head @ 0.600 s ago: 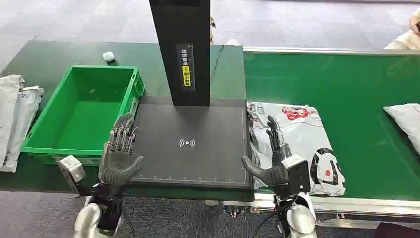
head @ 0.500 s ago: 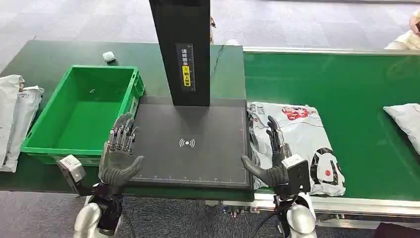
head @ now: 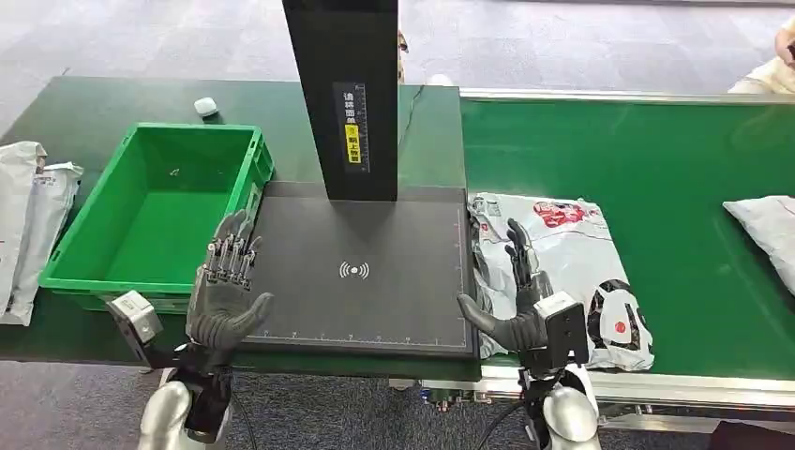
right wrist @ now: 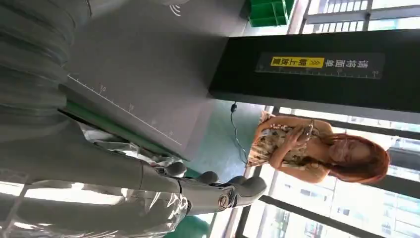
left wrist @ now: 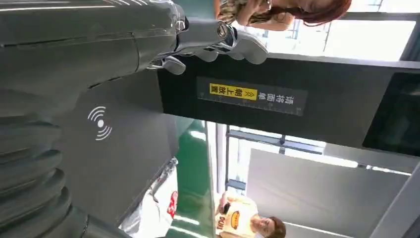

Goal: Moved the parcel from conveyor to table for the left to box.

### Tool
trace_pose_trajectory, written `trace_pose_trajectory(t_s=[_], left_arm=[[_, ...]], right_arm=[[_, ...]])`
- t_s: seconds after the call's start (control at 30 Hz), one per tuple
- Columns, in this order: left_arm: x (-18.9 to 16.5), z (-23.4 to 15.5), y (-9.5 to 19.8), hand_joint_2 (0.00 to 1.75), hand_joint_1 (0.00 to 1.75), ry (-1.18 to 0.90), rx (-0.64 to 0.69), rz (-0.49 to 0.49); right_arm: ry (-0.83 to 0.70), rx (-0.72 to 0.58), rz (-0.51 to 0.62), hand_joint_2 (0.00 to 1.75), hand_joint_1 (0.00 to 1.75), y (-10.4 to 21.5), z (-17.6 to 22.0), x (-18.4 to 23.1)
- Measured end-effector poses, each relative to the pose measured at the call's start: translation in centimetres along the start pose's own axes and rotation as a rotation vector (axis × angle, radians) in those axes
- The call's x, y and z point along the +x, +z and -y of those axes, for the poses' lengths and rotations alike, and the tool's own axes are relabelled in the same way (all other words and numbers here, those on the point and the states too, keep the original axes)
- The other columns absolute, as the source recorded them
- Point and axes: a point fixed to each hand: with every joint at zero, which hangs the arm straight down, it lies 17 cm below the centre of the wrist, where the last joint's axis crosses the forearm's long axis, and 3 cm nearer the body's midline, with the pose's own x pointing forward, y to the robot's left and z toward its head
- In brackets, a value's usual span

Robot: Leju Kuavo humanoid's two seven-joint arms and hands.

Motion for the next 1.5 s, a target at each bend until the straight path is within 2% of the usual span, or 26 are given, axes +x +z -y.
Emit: trace_pose_trajectory(t_s=[0.63, 0.73, 0.8, 0.83, 0.87, 0.9, 0.93, 0.97, 1.0, 1.03, 1.07, 1.1, 1.23, 1.27, 1.37, 1.5], left_arm=[[0.5, -0.2, -0.6, 1.75, 0.00, -0.011, -0.006, 0.014], [0.6, -0.3, -0.8, 1.75, 0.00, -0.014, -0.002, 0.017], [0.0, -0.4, -0.5, 1.75, 0.00, -0.060, 0.000, -0.002], [0.2, -0.5, -0.3, 1.75, 0.00, -0.065, 0.009, 0.000], [0.3, -0.6, -0.1, 1.75, 0.00, -0.057, 0.014, 0.006], [0.3, -0.7, 0.3, 1.75, 0.00, -0.055, 0.016, 0.013], [0.3, -0.9, 0.4, 1.75, 0.00, -0.056, 0.016, 0.018], [0.4, -0.9, 0.3, 1.75, 0.00, -0.058, 0.014, 0.020], [0.6, -1.0, 0.0, 1.75, 0.00, -0.062, 0.008, 0.028], [0.3, -1.4, -0.4, 1.75, 0.00, -0.075, -0.002, 0.019], [0.1, -1.6, -0.4, 1.75, 0.00, -0.080, -0.007, 0.014], [-0.2, -1.5, -0.3, 1.75, 0.00, -0.082, -0.014, 0.006], [-0.3, -1.6, -0.2, 1.75, 0.00, -0.085, -0.015, 0.003], [-0.3, -1.7, -0.1, 1.75, 0.00, -0.087, -0.013, 0.001], [-0.5, -2.2, 0.3, 1.75, 0.00, -0.095, -0.004, -0.006], [-0.6, -2.7, 0.6, 1.75, 0.00, -0.098, 0.003, -0.006]], right_arm=[[0.005, -0.010, -0.001, 1.75, 0.00, 0.0, 0.4, -0.1], [0.133, -0.040, -0.023, 1.75, 0.00, -0.6, 1.4, -0.6], [0.495, -0.091, -0.210, 1.75, 0.00, -1.8, 5.1, -3.6], [0.702, -0.123, -0.271, 1.75, 0.00, -3.3, 9.4, -4.2], [0.821, -0.178, -0.286, 1.75, 0.00, -5.9, 17.6, -4.9], [0.864, -0.215, -0.319, 1.75, 0.00, -5.0, 23.2, -5.8], [0.874, -0.223, -0.401, 1.75, 0.00, -3.3, 27.6, -7.5], [0.871, -0.218, -0.448, 1.75, 0.00, -2.6, 28.5, -8.5], [0.829, -0.128, -0.683, 1.75, 0.00, 0.7, 29.9, -13.2], [0.749, 0.107, -0.996, 1.75, 0.00, 10.0, 30.1, -20.0], [0.750, 0.176, -1.061, 1.75, 0.00, 13.2, 30.8, -20.8], [0.775, 0.203, -1.096, 1.75, 0.00, 14.6, 31.6, -21.0], [0.757, 0.272, -1.136, 1.75, 0.00, 16.2, 31.3, -21.3], [0.759, 0.295, -1.147, 1.75, 1.75, 16.9, 31.3, -21.3], [0.782, 0.342, -1.156, 1.75, 1.75, 17.6, 31.4, -21.0], [0.812, 0.378, -1.149, 1.75, 1.75, 17.1, 31.5, -20.7]])
